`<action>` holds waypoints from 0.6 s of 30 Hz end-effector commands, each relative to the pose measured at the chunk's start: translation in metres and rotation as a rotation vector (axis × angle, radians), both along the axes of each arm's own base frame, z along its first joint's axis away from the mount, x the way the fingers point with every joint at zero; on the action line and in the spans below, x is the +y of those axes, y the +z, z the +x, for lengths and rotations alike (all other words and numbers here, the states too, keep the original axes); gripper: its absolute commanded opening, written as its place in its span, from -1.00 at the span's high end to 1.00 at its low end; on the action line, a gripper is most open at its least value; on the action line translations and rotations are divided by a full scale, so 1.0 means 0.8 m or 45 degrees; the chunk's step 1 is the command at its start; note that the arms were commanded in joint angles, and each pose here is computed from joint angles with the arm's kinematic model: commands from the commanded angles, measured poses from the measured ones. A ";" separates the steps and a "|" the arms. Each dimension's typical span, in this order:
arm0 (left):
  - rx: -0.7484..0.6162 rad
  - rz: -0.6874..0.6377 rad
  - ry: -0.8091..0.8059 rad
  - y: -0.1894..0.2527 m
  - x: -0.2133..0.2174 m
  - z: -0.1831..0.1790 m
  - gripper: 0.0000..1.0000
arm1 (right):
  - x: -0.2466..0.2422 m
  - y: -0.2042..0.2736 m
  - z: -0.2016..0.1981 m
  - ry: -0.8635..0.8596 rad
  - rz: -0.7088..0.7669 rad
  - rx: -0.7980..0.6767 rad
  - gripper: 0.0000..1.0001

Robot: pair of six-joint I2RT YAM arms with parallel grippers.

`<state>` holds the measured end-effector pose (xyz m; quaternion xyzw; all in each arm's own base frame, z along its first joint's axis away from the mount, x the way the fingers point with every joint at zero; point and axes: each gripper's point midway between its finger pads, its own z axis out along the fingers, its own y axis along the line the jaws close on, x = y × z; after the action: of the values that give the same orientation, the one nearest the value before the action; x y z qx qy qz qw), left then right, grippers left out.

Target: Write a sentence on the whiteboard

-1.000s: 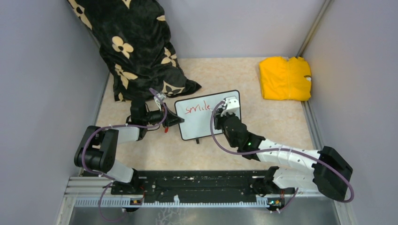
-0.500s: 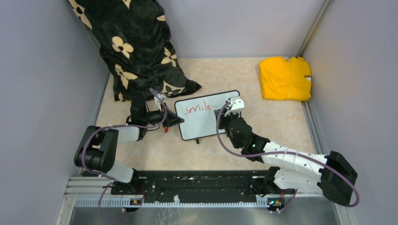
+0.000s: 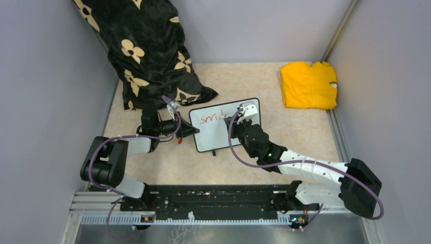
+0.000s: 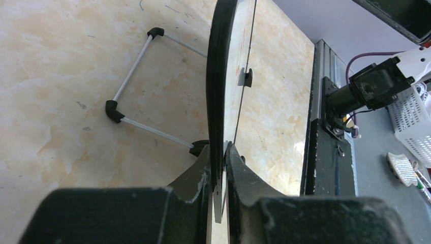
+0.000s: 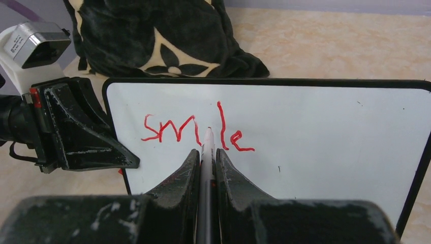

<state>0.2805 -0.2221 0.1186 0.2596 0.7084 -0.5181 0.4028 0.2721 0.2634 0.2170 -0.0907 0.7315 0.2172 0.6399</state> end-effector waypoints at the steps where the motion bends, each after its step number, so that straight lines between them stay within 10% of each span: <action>1: 0.000 0.053 0.005 -0.017 -0.002 0.003 1.00 | 0.022 0.055 0.005 0.042 0.130 -0.096 1.00; 18: -0.001 0.056 0.006 -0.018 -0.002 0.003 1.00 | 0.026 0.044 0.018 -0.016 0.095 -0.076 1.00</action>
<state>0.2804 -0.2220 0.1182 0.2603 0.7087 -0.5177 0.4024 0.2804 0.2775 0.2214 -0.0923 0.7276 0.2217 0.6426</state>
